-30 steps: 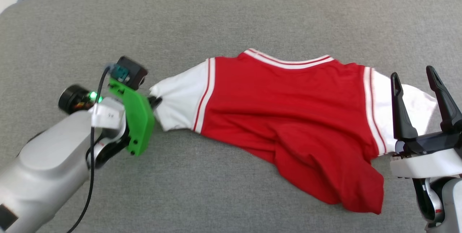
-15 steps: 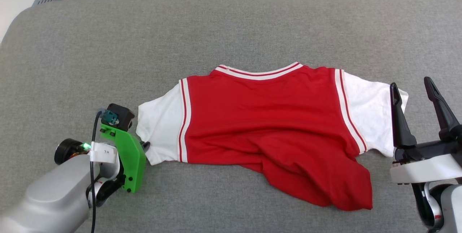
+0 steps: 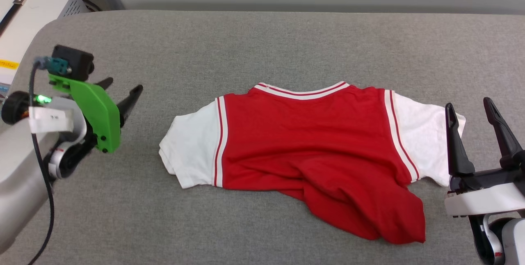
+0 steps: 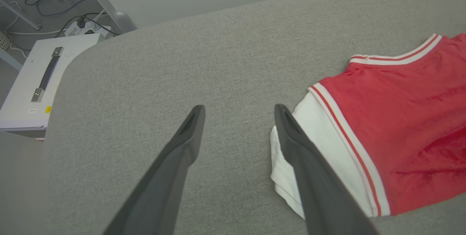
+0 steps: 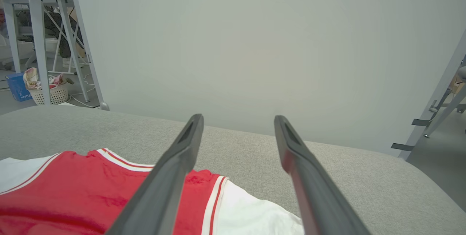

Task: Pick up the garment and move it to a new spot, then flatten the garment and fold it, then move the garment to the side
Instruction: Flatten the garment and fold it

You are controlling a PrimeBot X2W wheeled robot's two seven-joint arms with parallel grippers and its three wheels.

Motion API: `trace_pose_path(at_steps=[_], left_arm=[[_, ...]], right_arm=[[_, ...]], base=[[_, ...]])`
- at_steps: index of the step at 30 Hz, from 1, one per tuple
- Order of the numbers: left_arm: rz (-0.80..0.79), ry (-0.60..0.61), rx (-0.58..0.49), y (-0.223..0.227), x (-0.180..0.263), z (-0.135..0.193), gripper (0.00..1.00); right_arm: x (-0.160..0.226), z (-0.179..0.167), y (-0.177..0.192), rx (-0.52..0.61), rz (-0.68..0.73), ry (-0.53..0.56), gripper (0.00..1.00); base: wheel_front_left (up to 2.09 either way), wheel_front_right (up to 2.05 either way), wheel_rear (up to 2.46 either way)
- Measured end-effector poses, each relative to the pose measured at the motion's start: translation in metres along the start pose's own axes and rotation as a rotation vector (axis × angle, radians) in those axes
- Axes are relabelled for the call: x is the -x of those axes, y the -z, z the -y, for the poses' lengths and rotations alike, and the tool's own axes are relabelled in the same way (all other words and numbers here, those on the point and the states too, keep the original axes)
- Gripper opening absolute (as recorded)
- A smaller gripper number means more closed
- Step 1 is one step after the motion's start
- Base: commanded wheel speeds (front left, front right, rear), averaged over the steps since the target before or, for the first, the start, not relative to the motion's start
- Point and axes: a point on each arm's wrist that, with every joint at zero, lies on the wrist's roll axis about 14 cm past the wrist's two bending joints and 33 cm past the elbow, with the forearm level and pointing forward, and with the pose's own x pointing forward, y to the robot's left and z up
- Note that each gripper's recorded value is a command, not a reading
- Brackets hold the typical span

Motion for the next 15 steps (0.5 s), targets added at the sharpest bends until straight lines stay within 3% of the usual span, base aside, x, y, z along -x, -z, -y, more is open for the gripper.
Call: trace_pose_path(at_steps=[6,15], left_arm=[[-0.045,-0.005,-0.017,-0.026,-0.004,-0.010,1.00],[-0.403,0.085,-0.037,0.032,-0.019,0.009,1.00]], right_arm=[[0.000,0.002,0.005,0.001,-0.011,0.003,1.00],[-0.002,0.007,0.015,0.004,-0.035,0.018,1.00]], base=[[0.00,0.00,0.00],[0.00,0.00,0.00]])
